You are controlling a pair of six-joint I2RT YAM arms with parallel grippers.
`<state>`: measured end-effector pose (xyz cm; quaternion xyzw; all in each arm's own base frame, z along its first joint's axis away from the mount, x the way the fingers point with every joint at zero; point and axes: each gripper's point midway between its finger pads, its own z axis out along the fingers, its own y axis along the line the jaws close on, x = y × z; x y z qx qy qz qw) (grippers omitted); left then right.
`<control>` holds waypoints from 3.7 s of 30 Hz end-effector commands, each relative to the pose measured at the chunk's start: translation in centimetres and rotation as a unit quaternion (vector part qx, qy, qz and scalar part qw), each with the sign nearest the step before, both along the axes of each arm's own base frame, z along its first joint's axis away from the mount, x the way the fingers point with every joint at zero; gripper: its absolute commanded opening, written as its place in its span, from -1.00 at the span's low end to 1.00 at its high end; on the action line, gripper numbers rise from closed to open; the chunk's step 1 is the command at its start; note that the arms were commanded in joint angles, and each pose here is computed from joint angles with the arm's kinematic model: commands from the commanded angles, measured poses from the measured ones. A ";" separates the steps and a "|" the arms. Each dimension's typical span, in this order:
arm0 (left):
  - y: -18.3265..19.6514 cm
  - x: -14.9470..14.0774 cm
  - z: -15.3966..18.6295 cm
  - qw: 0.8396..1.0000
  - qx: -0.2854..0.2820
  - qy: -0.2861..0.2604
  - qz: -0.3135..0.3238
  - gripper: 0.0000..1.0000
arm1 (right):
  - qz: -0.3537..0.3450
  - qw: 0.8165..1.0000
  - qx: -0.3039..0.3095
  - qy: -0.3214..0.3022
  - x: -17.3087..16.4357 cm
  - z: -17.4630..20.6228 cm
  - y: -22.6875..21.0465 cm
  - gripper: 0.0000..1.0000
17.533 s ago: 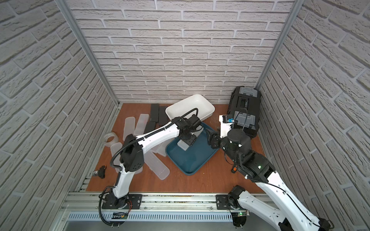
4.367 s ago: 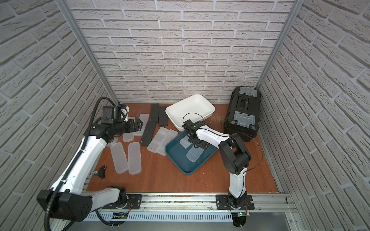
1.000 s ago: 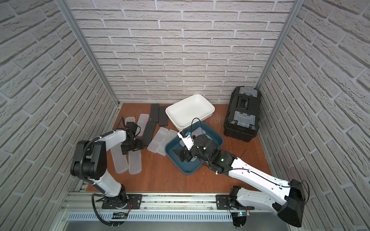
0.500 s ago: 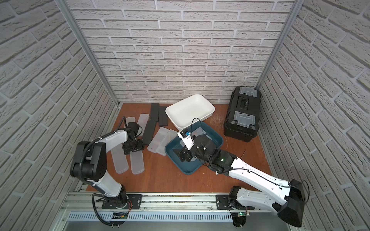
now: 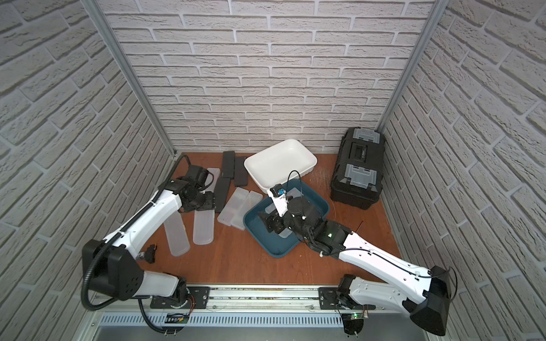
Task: Place the pencil cases by color into the storage box
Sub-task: Pick up the pencil case from the center of the board, then place the pencil case at the storage box, then pick up the pencil case from the storage box.
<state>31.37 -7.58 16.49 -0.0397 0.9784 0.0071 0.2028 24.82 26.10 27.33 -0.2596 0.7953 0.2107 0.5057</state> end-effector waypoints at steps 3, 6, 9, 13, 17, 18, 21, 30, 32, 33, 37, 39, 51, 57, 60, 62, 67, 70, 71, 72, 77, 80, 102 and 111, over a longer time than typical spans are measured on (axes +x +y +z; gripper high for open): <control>-3.7 3.0 2.9 0.998 0.018 -0.020 -0.059 0.41 | -0.058 0.993 0.072 -0.074 -0.4 6.3 -3.4 0.67; -6.4 5.4 3.2 0.996 0.020 -0.023 -0.086 0.40 | -0.080 0.985 0.102 -0.110 -1.3 8.8 -5.7 0.65; -9.4 7.6 3.2 0.992 0.026 -0.021 -0.118 0.40 | -0.102 0.977 0.120 -0.142 -2.1 10.9 -8.1 0.64; -14.3 9.9 3.0 0.985 0.033 -0.016 -0.167 0.40 | -0.127 0.969 0.127 -0.167 -2.8 12.3 -10.4 0.63; -19.1 11.1 2.7 0.975 0.042 -0.014 -0.216 0.41 | -0.138 0.966 0.130 -0.175 -3.3 12.6 -11.5 0.64; -20.3 11.3 2.6 0.973 0.043 -0.013 -0.228 0.41 | -0.140 0.966 0.128 -0.174 -3.3 12.5 -11.6 0.63; -23.7 11.2 1.9 0.965 0.037 -0.013 -0.259 0.40 | -0.143 0.967 0.125 -0.172 -3.3 12.3 -11.8 0.63; -30.9 8.7 -1.6 0.943 0.006 -0.003 -0.332 0.40 | -0.143 0.968 0.121 -0.168 -3.4 12.2 -11.9 0.63; -31.8 8.0 -2.0 0.939 0.002 -0.002 -0.343 0.41 | -0.143 0.968 0.120 -0.166 -3.4 12.2 -11.9 0.63; -32.2 7.6 -2.3 0.937 0.000 0.000 -0.349 0.40 | -0.143 0.969 0.120 -0.164 -3.4 12.1 -11.9 0.63; -33.6 6.2 -3.5 0.926 0.000 0.006 -0.377 0.41 | -0.142 0.970 0.120 -0.158 -3.3 11.7 -11.6 0.63; -34.2 5.6 -4.2 0.923 -0.002 0.013 -0.385 0.42 | -0.141 0.970 0.123 -0.154 -3.3 11.6 -11.6 0.63; -38.8 1.8 -7.1 0.903 -0.026 0.037 -0.427 0.42 | -0.131 0.972 0.131 -0.141 -3.8 11.6 -11.5 0.62; -40.2 0.5 -8.4 0.901 -0.036 0.048 -0.429 0.42 | -0.127 0.975 0.128 -0.132 -3.8 11.3 -11.3 0.62; -40.4 0.4 -8.9 0.902 -0.040 0.052 -0.428 0.43 | -0.126 0.976 0.128 -0.128 -3.8 11.1 -11.1 0.62; -40.3 0.6 -9.2 0.902 -0.036 0.052 -0.426 0.44 | -0.123 0.976 0.128 -0.125 -3.8 11.0 -11.0 0.62; -39.9 1.2 -10.1 0.907 -0.026 0.056 -0.417 0.58 | -0.118 0.978 0.125 -0.120 -3.8 10.8 -10.8 0.62; -40.0 1.5 -10.3 0.906 -0.027 0.053 -0.419 0.77 | -0.114 0.979 0.122 -0.120 -3.9 11.0 -10.6 0.62; -40.0 1.7 -10.2 0.905 -0.028 0.050 -0.421 0.80 | -0.112 0.979 0.122 -0.119 -3.9 11.0 -10.6 0.62; -40.0 1.9 -10.1 0.904 -0.029 0.046 -0.425 0.81 | -0.109 0.979 0.123 -0.120 -4.0 11.2 -10.5 0.62; -39.6 3.9 -6.9 0.901 -0.035 0.011 -0.433 0.86 | -0.103 0.979 0.126 -0.123 -4.1 11.6 -10.4 0.62; -38.6 4.7 -4.4 0.898 -0.020 -0.018 -0.439 0.88 | -0.098 0.979 0.130 -0.125 -4.2 12.0 -10.3 0.62; -30.8 -0.6 -2.6 0.891 0.031 0.002 -0.454 0.91 | -0.103 0.978 0.121 -0.132 -3.8 12.0 -10.2 0.66; -33.0 -2.1 -6.2 0.902 0.036 0.013 -0.430 0.94 | -0.089 0.981 0.116 -0.127 -3.6 11.8 -9.2 0.67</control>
